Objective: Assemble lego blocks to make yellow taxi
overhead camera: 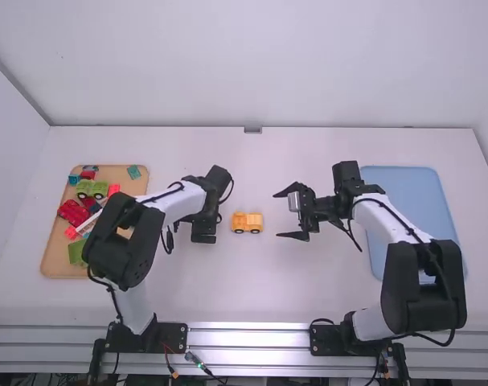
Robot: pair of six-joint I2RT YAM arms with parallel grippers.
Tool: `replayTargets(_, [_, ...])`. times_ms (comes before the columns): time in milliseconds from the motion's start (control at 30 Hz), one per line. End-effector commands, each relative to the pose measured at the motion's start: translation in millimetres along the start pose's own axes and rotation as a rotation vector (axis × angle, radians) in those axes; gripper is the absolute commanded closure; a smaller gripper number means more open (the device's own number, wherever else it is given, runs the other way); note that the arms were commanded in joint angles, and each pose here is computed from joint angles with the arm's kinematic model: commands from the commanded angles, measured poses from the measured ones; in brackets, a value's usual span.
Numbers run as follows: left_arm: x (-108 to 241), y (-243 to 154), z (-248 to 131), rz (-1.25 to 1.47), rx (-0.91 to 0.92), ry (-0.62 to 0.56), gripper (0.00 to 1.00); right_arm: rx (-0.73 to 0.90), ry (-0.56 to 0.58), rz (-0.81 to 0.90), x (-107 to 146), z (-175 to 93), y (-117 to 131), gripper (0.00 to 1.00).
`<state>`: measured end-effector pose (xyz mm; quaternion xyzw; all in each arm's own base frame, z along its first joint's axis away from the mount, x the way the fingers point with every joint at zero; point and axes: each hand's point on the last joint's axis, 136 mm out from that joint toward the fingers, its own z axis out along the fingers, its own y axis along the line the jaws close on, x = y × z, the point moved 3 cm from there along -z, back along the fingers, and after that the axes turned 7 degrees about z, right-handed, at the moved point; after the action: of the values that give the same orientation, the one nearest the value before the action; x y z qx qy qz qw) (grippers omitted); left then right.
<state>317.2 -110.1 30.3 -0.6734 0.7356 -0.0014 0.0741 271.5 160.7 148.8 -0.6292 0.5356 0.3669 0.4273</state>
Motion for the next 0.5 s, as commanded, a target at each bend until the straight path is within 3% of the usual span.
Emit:
replayTargets(0, [-5,-15,-14,0.004,0.021,-0.037,0.01,0.002,-0.014,-0.014,-6,-1,-2,0.01])
replayTargets(200, [-19,-33,-58,0.221,0.010,-0.129,0.01,0.002,-0.014,-0.014,-6,-1,-2,0.01])
replayTargets(467, [-11,-71,-124,1.142,0.084,-0.130,0.01,0.002,-0.014,-0.014,-6,-1,-2,0.01])
